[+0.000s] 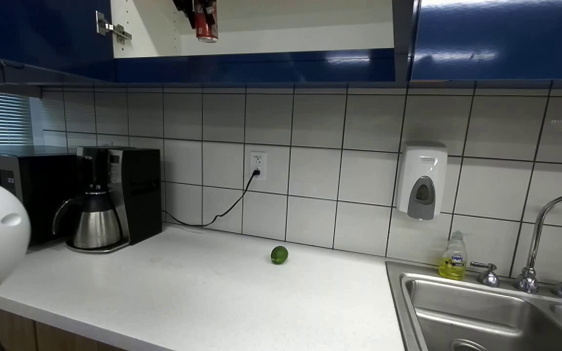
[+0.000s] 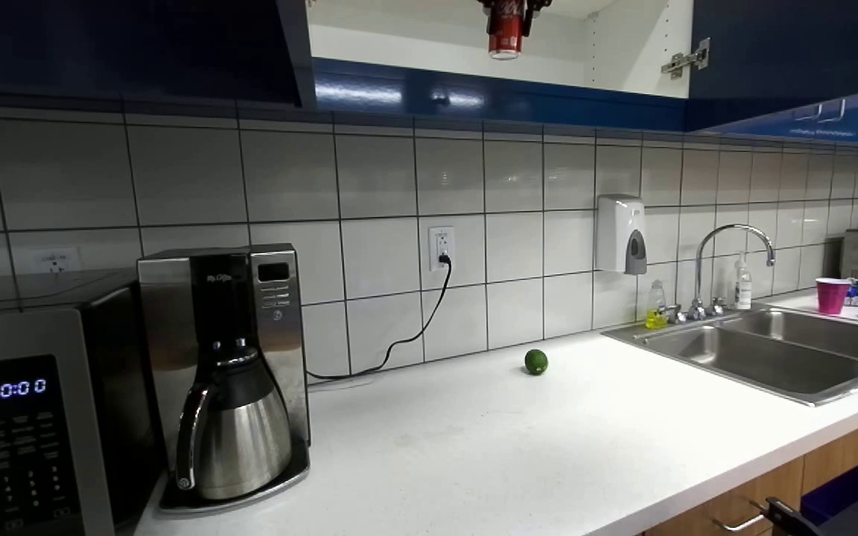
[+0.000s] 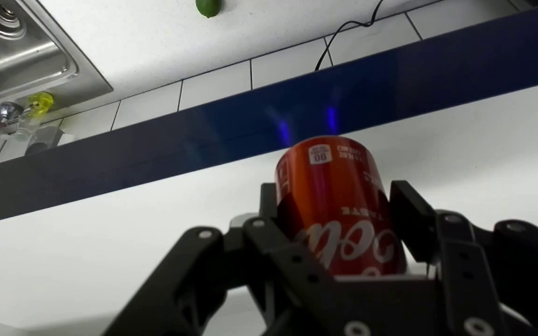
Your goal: Put the red can inside the cabinet
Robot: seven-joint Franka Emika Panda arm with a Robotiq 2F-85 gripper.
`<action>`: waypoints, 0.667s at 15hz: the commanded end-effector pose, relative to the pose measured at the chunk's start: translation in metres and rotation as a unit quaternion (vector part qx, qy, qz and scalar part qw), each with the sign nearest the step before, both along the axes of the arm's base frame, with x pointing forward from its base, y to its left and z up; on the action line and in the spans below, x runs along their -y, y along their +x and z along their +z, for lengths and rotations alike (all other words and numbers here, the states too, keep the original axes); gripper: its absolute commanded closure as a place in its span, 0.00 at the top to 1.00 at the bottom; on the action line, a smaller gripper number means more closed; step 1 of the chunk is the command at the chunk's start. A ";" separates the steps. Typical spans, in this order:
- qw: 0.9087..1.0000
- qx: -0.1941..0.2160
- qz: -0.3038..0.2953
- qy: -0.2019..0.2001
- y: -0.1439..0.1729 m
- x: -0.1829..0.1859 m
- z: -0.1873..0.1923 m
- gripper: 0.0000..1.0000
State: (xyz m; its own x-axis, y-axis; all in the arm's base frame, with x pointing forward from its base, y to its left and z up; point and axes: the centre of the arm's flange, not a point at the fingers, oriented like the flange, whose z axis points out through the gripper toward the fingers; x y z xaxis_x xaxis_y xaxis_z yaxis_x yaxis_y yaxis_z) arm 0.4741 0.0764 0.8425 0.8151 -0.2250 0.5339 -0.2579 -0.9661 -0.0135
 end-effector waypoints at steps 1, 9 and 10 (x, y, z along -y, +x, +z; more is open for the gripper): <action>1.000 -0.007 -0.012 -0.001 0.035 0.002 0.028 0.37; 0.999 -0.041 -0.030 0.000 0.080 0.018 0.016 0.37; 0.999 -0.044 -0.030 0.002 0.083 0.021 0.015 0.37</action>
State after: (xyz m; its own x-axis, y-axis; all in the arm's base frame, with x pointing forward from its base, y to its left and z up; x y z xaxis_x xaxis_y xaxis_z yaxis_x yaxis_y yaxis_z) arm 0.5394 0.0604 0.8295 0.8427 -0.2705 0.4655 -0.3057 -0.9521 0.0001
